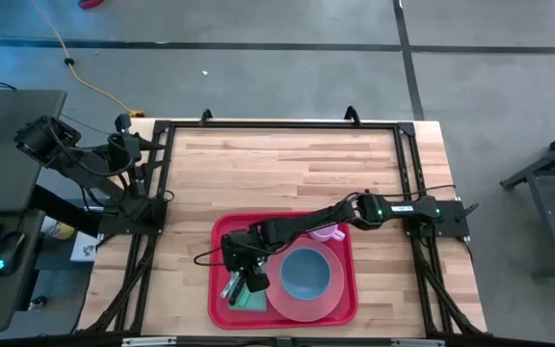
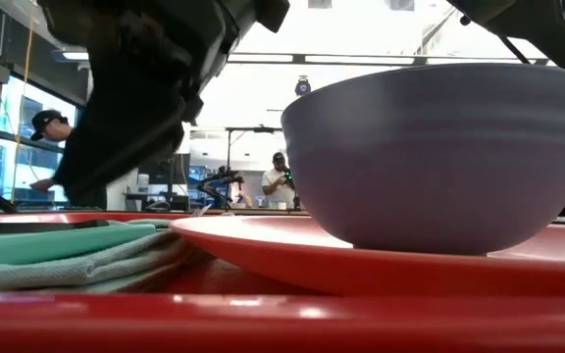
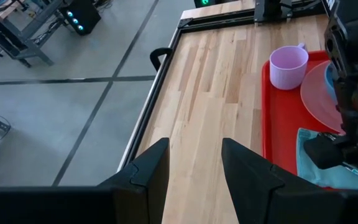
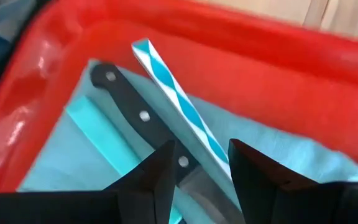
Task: Set up tray
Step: Adjust the silverwares on top of the light blue table napkin, then return to Home Position
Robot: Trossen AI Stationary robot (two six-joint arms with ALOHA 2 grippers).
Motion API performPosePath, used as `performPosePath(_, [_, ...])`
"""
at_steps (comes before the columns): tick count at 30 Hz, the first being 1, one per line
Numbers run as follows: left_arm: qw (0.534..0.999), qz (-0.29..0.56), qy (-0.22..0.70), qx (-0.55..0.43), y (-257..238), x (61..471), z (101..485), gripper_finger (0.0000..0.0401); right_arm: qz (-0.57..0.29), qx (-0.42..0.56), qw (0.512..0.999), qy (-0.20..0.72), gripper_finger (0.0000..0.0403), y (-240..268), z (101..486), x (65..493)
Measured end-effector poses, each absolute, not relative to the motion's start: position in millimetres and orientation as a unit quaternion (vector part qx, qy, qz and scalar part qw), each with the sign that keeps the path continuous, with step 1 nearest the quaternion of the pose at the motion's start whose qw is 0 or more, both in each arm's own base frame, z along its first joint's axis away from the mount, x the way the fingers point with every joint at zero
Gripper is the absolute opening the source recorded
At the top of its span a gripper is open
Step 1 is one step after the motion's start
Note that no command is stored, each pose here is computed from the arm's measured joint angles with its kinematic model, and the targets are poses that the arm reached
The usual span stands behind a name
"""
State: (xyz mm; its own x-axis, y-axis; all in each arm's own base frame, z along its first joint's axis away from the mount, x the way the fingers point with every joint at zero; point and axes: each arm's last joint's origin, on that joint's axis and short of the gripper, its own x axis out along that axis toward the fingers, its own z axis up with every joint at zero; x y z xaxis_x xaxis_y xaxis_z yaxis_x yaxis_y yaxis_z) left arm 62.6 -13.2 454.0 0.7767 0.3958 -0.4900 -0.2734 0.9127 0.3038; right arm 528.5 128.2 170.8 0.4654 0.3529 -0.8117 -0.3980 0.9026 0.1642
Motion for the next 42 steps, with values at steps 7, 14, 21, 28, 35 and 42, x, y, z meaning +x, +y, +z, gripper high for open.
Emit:
performPosePath(7, [0.936, 0.179, 0.282, 0.108, -13.1, 62.6, 454.0, 0.0177, 0.228, -0.015, 0.843, 0.488, 0.0129, 129.2, 152.8, 529.3])
performPosePath(14, [0.936, 0.177, 0.283, 0.107, -13.2, 62.6, 454.0, 0.0177, 0.237, -0.014, 0.824, 0.514, 0.0129, 127.7, 147.7, 524.8])
performPosePath(21, [0.937, 0.170, 0.287, 0.105, -13.6, 62.6, 453.7, 0.0177, 0.263, -0.044, 0.791, 0.551, 0.0129, 131.2, 145.7, 513.0])
performPosePath(28, [0.937, 0.170, 0.287, 0.104, -13.7, 62.7, 453.7, 0.0177, 0.261, -0.053, 0.796, 0.543, 0.0129, 132.0, 149.7, 513.1])
performPosePath(35, [0.937, 0.170, 0.287, 0.103, -13.7, 62.6, 453.6, 0.0177, 0.217, -0.050, 0.865, 0.449, 0.0129, 128.3, 186.9, 526.0])
performPosePath(42, [0.937, 0.169, 0.288, 0.105, -13.6, 62.5, 453.5, 0.0177, 0.180, -0.017, 0.917, 0.355, 0.0129, 120.4, 239.4, 529.4])
